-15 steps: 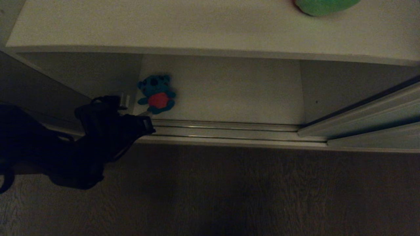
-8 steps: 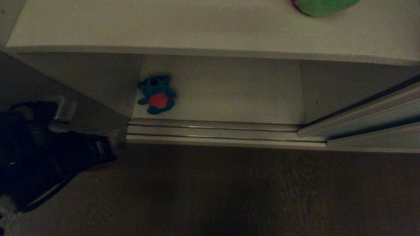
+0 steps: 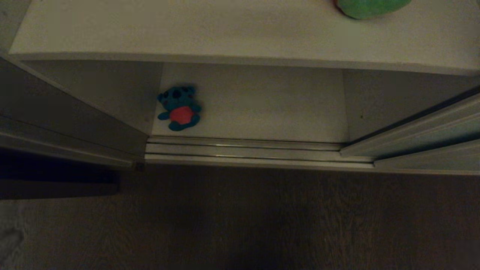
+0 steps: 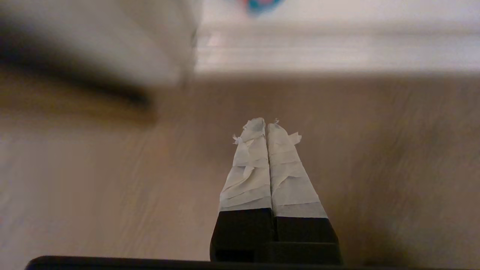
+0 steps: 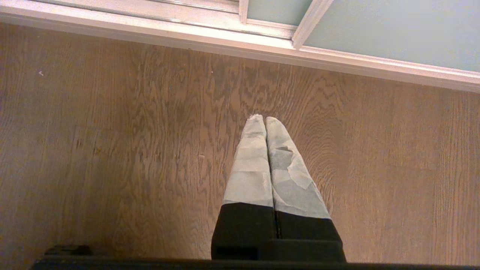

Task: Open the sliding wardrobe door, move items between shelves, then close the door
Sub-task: Place the green doll on the lower shelf

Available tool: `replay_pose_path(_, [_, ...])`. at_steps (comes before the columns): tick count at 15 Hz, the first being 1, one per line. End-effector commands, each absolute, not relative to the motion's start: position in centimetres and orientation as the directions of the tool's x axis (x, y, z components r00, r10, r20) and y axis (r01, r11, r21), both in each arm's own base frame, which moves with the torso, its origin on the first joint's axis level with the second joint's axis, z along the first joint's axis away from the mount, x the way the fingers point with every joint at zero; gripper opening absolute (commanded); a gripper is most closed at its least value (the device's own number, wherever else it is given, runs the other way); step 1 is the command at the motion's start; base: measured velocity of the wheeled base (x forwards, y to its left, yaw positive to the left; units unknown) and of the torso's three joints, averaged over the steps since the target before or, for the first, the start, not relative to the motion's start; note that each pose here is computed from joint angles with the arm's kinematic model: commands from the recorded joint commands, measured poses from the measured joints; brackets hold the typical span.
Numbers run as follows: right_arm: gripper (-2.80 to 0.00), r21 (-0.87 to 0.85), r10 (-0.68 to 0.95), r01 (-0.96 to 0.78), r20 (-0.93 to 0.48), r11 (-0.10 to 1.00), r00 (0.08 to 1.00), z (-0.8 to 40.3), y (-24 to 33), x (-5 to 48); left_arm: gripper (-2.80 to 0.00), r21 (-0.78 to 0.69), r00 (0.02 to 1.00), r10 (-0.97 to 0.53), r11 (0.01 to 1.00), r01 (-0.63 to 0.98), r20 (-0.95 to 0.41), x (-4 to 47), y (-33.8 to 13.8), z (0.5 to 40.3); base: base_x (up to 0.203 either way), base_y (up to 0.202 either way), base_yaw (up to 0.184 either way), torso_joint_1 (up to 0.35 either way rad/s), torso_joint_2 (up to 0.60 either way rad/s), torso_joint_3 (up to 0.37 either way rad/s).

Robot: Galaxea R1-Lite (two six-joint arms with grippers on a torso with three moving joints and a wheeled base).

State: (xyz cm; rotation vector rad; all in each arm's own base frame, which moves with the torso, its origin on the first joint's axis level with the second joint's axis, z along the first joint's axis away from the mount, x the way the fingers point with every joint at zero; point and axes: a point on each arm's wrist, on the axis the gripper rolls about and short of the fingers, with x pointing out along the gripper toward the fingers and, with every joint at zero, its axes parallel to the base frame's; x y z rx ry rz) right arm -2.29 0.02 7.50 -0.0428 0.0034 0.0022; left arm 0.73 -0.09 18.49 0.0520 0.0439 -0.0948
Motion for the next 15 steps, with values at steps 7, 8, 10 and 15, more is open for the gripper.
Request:
replay_pose_path(7, [-2.8, -0.043, 0.003, -0.003, -0.005, 0.999, 1.0, 7.5, 0.0, -2.3, -2.8, 0.134, 0.999, -0.029, 0.991, 0.023, 0.046, -2.3, 0.0, 8.1, 0.0, 0.0, 0.0, 0.0, 0.0, 0.0])
replay_pose_path(8, [-2.8, -0.043, 0.003, -0.003, -0.004, 0.999, 1.0, 7.5, 0.0, -2.3, -2.8, 0.132, 0.999, -0.033, 0.991, 0.031, 0.011, -2.3, 0.0, 7.7, 0.0, 0.0, 0.0, 0.0, 0.0, 0.0])
replay_pose_path(10, [-2.8, -0.043, 0.003, -0.003, -0.005, 0.999, 1.0, 7.5, 0.0, -2.3, -2.8, 0.1, 0.999, -0.038, 0.994, 0.041, -0.034, -2.3, 0.0, 7.5, 0.0, 0.0, 0.0, 0.0, 0.0, 0.0])
replay_pose_path(15, [-2.8, -0.043, 0.003, -0.003, -0.005, 0.999, 1.0, 7.5, 0.0, -2.3, -2.8, 0.093, 0.999, -0.032, 0.995, 0.033, -0.008, -2.3, 0.0, 7.5, 0.0, 0.0, 0.0, 0.0, 0.0, 0.0])
